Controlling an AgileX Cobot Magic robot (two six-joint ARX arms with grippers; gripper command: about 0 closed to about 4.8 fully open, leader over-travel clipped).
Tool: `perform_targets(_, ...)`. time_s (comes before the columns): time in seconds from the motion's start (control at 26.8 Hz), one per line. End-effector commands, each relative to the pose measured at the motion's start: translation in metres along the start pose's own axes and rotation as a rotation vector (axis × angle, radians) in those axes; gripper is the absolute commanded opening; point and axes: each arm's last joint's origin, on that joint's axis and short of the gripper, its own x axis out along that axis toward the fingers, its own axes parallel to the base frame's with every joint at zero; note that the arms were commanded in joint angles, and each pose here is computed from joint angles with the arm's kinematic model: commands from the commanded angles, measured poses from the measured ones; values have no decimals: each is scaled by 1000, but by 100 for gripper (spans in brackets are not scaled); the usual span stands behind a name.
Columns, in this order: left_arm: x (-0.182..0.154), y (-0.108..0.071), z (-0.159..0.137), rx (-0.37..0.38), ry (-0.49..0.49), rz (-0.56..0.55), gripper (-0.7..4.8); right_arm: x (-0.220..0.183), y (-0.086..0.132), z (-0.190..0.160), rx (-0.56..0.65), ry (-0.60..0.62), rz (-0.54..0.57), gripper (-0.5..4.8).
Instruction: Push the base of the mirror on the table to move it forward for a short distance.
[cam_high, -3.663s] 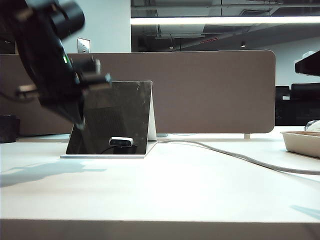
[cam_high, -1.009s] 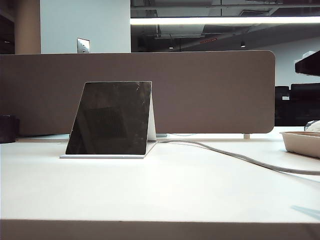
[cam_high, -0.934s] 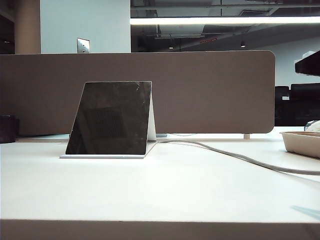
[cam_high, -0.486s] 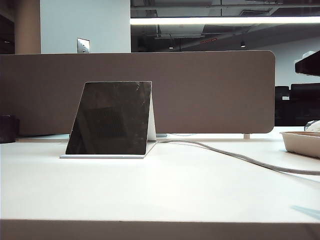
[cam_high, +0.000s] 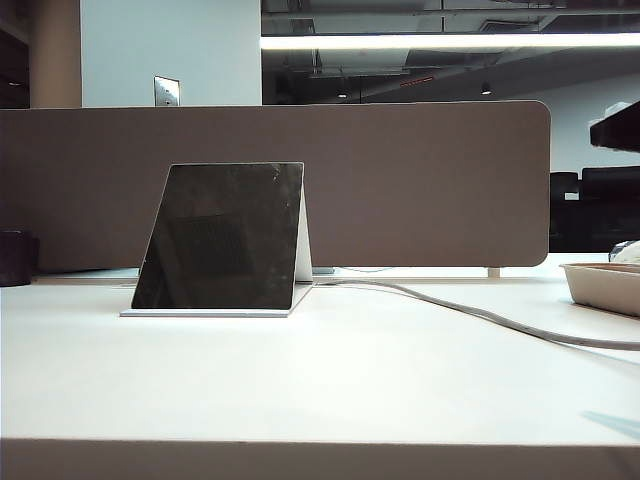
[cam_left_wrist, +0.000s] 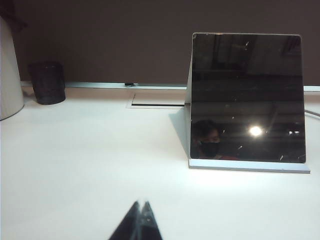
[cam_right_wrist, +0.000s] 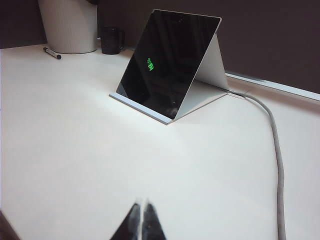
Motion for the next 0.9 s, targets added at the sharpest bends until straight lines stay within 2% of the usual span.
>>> perform_targets(0.04, 0, 0, 1, 4, -7, -5, -1, 0, 0, 2, 0, -15, 2, 22)
perform_targets(0.49, 0, 0, 1, 4, -6, -5, -1, 0, 0, 2, 0, -14, 2, 22)
perform_targets(0.6, 0, 0, 1, 4, -6, -5, -1, 0, -3, 1, 0, -13, -29, 22)
perform_targets(0.9, 0, 0, 1, 4, -7, -5, -1, -5, -33, 1, 4, -5, -347, 22)
